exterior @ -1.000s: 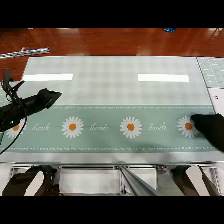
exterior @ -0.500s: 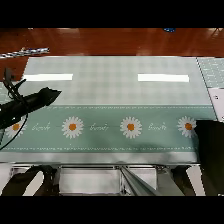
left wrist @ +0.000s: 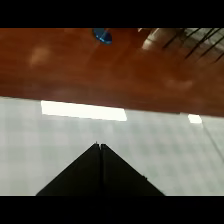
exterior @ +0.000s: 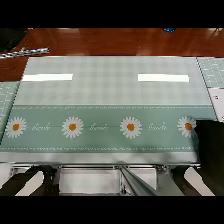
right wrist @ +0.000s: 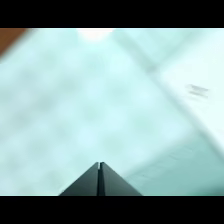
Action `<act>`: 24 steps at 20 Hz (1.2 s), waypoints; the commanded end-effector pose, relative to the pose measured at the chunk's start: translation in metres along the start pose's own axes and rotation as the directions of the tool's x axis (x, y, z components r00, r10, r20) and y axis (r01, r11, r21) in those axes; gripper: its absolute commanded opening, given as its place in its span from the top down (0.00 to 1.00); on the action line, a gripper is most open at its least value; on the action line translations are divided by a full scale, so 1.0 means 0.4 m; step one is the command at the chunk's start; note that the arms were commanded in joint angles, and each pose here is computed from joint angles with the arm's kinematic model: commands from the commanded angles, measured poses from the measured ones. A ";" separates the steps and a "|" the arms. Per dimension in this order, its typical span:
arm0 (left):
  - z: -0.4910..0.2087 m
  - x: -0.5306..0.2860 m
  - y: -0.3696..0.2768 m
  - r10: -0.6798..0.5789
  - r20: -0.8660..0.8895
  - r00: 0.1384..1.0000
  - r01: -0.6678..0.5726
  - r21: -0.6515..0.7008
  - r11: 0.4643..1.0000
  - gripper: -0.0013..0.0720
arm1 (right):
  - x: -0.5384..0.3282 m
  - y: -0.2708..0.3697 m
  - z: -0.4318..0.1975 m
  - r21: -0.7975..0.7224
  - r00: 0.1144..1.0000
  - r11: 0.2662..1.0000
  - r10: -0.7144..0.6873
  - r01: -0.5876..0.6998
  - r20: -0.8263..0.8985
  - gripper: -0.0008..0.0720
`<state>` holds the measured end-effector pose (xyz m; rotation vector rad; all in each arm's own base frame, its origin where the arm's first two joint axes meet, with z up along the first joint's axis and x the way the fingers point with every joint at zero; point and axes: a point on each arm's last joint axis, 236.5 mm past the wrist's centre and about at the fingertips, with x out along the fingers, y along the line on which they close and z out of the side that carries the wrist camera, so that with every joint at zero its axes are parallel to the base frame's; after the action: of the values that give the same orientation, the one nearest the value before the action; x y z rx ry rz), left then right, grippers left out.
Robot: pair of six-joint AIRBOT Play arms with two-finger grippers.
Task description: Fold the shirts.
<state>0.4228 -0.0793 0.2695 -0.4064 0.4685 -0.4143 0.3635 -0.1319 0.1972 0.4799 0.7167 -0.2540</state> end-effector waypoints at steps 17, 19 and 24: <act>-0.526 0.173 0.173 0.409 -0.593 0.693 -0.347 0.223 0.911 0.96 | 0.318 0.298 -0.414 -0.544 0.864 0.839 -0.292 0.026 -0.409 0.95; -0.526 0.173 0.173 0.409 -0.593 0.693 -0.347 0.223 0.911 0.96 | 0.318 0.298 -0.414 -0.544 0.865 0.839 -0.292 0.026 -0.409 0.95; -0.526 0.173 0.173 0.409 -0.593 0.693 -0.347 0.223 0.911 0.96 | 0.318 0.298 -0.414 -0.544 0.864 0.839 -0.292 0.026 -0.409 0.95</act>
<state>0.3926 -0.1120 0.0420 -0.0531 1.1702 -0.1516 0.4081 0.0468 0.0421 -0.0599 1.2759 -0.0842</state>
